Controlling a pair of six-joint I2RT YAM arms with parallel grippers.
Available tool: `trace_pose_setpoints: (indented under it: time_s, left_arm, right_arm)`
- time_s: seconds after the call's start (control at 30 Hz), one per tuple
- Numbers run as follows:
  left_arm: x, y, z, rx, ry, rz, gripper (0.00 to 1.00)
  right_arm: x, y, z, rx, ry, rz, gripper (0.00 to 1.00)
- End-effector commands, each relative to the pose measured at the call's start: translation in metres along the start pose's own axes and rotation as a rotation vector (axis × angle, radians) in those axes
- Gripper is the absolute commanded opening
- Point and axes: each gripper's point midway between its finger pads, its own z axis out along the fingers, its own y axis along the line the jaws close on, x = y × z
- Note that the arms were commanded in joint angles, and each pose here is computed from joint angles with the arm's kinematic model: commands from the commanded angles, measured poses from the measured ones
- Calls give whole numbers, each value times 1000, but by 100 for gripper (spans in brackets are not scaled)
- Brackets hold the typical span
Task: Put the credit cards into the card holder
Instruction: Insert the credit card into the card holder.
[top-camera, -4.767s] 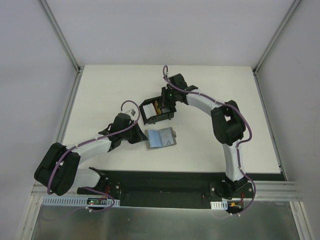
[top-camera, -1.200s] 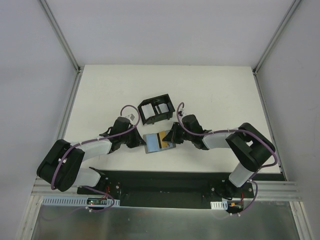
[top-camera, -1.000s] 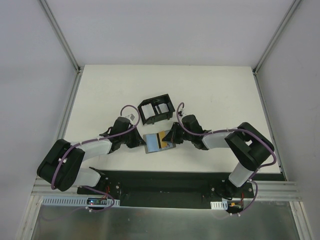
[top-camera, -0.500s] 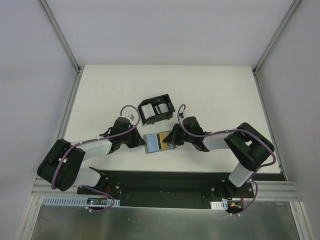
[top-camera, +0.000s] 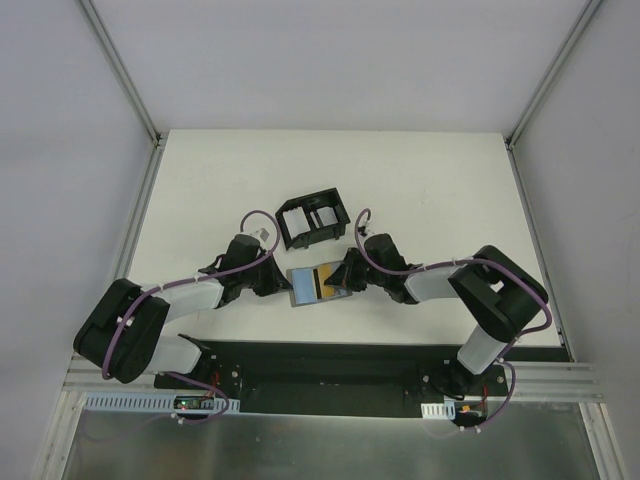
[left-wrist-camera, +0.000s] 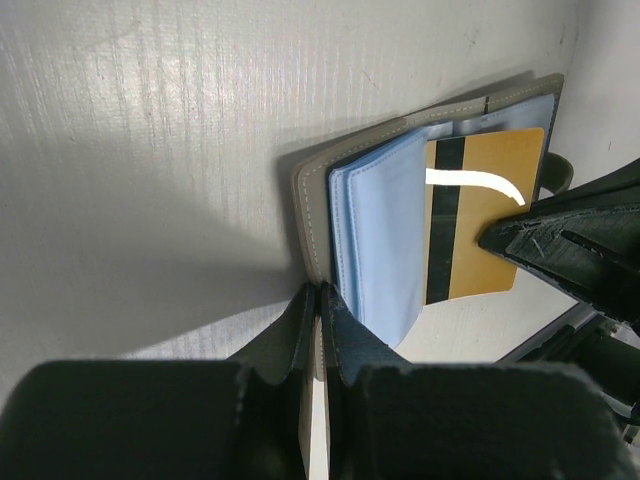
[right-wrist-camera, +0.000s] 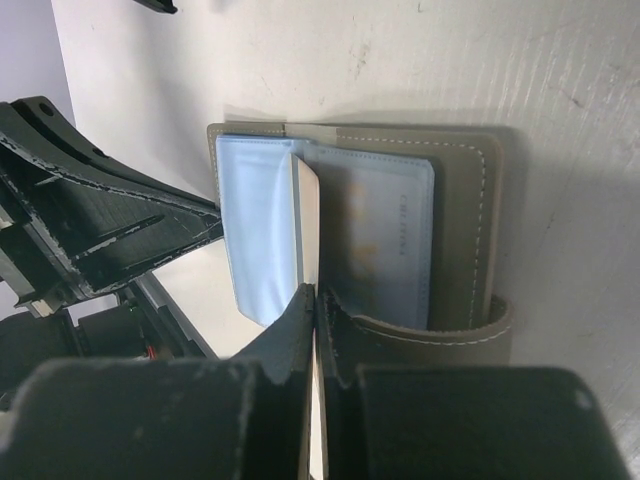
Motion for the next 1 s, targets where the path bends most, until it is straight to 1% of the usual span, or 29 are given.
trace_pose_setpoints:
  time_s: [0.0,0.1,0.4,0.57,0.87,0.97]
  left_arm:
    - [0,-2,-3,18,-6,1,0]
    - [1,0,-4,15,-7,-2,0]
    - [0,-2,-3,18,-6,3,0]
    - [0,-2,-3,20,-6,3,0]
    - [0,-1,-3,15,-9,0,0]
    - [1,-1,-4,16,-8,1,0]
  right_arm:
    - [5,-21,-3,94,-7,6,1]
    - [3,-34,-5,163,-6,-23,0]
    - [18,-46,-3,225,45,-28,0]
    - [24,-37,8,193,118,-16,0]
    - [11,-26,10,185,92,-36,1]
    - [5,-33,-2,232,44,-52,1]
